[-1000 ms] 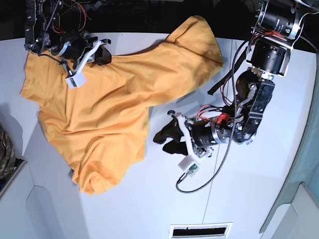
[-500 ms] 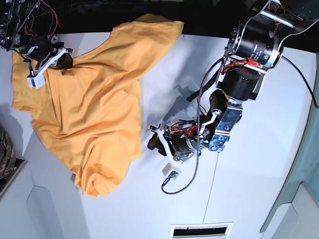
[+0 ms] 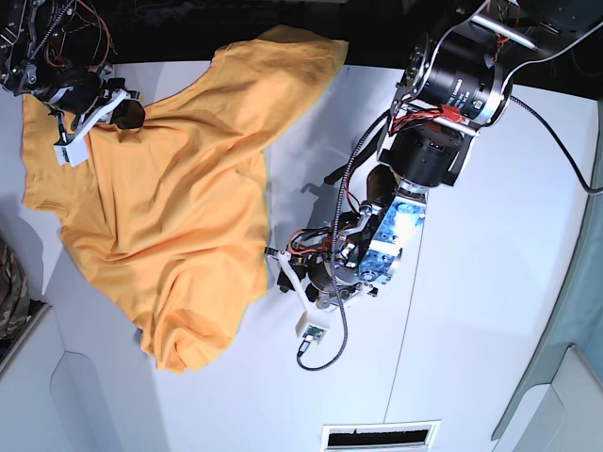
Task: Layout the t-shirt on the table in an organized manner, then fold the t-shirt properly
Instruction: 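Release the shirt with the left gripper and move it to the shirt hem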
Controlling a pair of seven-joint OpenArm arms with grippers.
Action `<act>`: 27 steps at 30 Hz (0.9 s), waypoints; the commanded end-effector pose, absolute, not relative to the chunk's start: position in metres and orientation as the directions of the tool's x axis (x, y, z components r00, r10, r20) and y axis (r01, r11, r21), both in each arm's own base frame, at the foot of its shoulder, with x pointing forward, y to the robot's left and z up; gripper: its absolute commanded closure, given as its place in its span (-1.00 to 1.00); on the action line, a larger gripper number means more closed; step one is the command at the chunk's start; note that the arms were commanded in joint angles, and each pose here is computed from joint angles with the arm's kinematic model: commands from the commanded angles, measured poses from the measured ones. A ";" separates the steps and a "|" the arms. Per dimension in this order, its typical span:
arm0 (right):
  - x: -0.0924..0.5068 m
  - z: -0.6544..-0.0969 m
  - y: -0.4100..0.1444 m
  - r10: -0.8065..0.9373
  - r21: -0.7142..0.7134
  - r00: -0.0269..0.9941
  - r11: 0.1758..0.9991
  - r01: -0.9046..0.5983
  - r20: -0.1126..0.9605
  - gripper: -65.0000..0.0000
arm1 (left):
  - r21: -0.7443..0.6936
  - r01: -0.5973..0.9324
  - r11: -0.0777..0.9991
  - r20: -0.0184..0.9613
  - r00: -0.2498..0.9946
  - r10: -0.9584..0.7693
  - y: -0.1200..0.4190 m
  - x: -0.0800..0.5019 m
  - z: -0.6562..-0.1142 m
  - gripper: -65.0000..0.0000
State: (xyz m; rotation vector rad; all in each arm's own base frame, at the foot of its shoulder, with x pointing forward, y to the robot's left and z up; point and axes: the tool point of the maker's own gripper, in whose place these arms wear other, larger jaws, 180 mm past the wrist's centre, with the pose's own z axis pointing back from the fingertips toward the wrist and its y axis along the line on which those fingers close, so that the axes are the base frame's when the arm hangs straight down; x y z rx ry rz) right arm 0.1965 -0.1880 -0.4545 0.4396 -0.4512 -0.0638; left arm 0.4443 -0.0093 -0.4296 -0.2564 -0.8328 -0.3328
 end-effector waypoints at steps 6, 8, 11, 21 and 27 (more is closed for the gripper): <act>0.205 -0.445 -0.191 -0.154 0.424 0.882 0.904 -0.056 0.446 1.00 | -0.177 0.407 0.896 0.788 0.604 -0.119 -0.044 0.450 -0.415 0.06; 0.205 -0.445 -0.190 -0.155 0.425 0.882 0.903 -0.056 0.445 1.00 | -0.189 0.406 0.894 0.783 0.612 -0.113 -0.050 0.446 -0.419 0.06; 0.205 -0.445 -0.190 -0.155 0.425 0.882 0.903 -0.056 0.445 1.00 | -0.206 0.403 0.891 0.773 0.626 -0.104 -0.057 0.440 -0.428 0.21; 0.205 -0.445 -0.190 -0.155 0.425 0.882 0.904 -0.056 0.446 1.00 | -0.207 0.391 0.897 0.766 0.635 -0.100 -0.061 0.437 -0.438 1.00; 0.207 -0.445 -0.192 -0.153 0.414 0.876 0.909 -0.057 0.457 1.00 | -0.109 0.376 0.920 0.802 0.581 -0.142 -0.012 0.476 -0.402 1.00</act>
